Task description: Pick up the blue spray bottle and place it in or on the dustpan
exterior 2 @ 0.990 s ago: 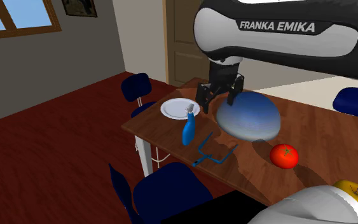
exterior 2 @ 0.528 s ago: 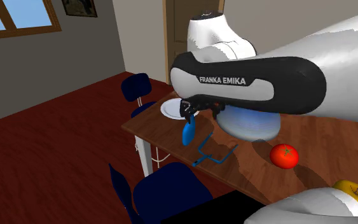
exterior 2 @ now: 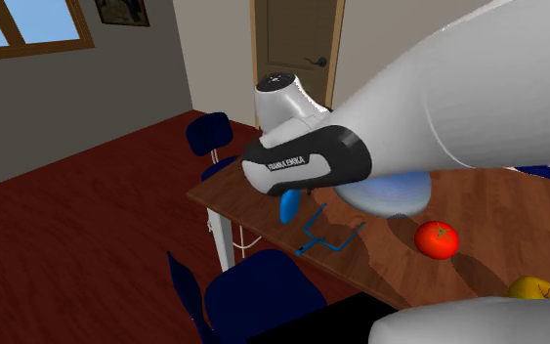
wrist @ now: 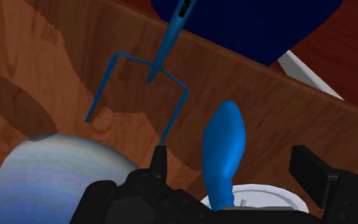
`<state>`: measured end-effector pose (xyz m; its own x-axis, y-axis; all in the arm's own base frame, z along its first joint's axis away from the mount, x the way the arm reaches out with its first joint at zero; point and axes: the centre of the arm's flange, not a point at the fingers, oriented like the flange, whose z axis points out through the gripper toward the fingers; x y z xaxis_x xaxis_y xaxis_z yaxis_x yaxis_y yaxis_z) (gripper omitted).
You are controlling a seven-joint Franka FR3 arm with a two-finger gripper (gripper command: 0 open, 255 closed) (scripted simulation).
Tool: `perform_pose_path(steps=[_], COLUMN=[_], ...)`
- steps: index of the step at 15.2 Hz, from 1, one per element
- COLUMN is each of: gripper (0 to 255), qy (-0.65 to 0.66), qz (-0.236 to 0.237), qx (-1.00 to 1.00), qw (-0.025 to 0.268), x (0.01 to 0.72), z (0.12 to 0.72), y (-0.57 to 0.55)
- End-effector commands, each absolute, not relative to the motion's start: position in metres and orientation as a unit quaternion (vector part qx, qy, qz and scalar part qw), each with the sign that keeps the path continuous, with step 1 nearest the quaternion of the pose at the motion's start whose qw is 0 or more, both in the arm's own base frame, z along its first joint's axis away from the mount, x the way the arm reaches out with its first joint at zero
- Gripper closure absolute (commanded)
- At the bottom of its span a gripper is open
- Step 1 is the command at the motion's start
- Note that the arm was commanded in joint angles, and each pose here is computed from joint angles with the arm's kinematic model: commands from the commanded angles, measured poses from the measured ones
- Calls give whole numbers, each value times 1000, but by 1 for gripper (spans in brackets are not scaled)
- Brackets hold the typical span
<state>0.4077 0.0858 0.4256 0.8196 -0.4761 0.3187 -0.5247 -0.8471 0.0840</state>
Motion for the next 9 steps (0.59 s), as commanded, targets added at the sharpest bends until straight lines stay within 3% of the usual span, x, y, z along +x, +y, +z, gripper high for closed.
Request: perform_pose_path(steps=[1, 9], gripper=[0, 0], qy=[-305, -444], qz=[159, 206], qx=[935, 866], qw=[86, 105], x=[427, 502], z=[404, 335], y=[87, 84])
